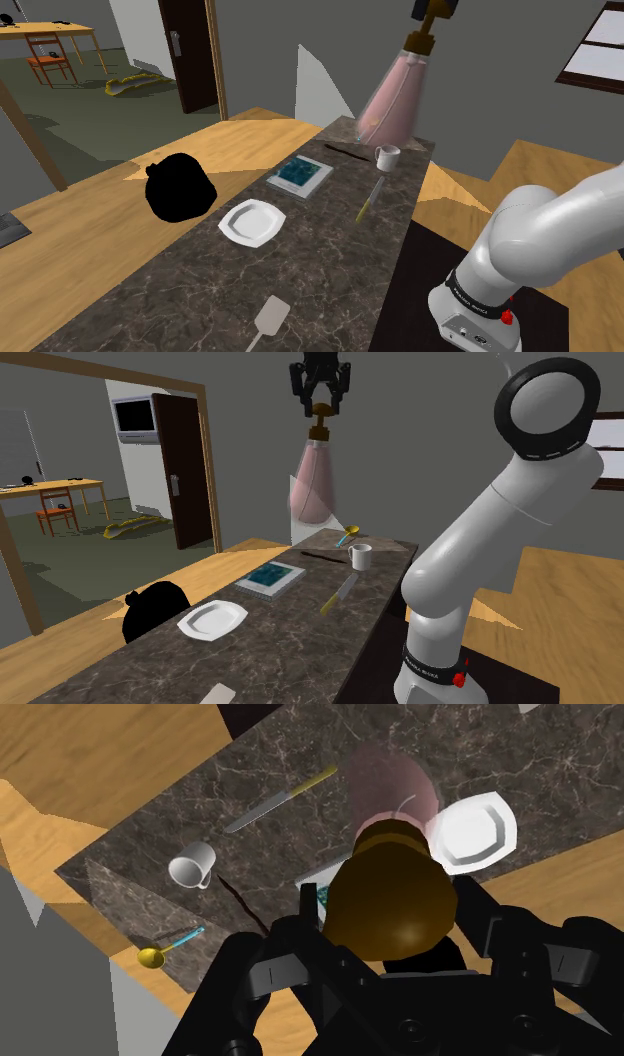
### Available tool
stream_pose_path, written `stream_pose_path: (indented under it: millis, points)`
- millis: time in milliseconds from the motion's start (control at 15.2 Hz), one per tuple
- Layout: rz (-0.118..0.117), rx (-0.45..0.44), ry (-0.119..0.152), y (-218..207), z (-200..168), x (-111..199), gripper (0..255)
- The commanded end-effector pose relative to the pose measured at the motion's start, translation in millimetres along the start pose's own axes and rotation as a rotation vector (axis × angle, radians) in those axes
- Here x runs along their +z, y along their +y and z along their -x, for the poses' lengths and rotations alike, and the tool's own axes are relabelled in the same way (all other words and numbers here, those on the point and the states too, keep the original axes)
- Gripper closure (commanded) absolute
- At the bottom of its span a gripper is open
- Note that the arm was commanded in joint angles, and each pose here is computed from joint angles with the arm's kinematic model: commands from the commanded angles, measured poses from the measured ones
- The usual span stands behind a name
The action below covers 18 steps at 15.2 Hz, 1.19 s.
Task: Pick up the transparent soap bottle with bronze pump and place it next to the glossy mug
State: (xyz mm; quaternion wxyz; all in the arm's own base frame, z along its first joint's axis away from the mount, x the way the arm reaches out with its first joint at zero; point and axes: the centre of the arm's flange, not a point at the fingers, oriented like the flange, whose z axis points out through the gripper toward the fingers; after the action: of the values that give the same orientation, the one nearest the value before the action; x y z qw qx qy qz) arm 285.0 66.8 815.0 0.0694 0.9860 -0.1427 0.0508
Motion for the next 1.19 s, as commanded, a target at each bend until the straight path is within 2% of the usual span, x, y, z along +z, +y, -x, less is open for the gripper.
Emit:
stream_pose_path:
  millis: [0, 1122]
  points:
    - [0.000, -0.002, 0.000, 24, -8, 3, 255]
    - [0.000, -0.002, 0.000, 236, -74, 37, 255]
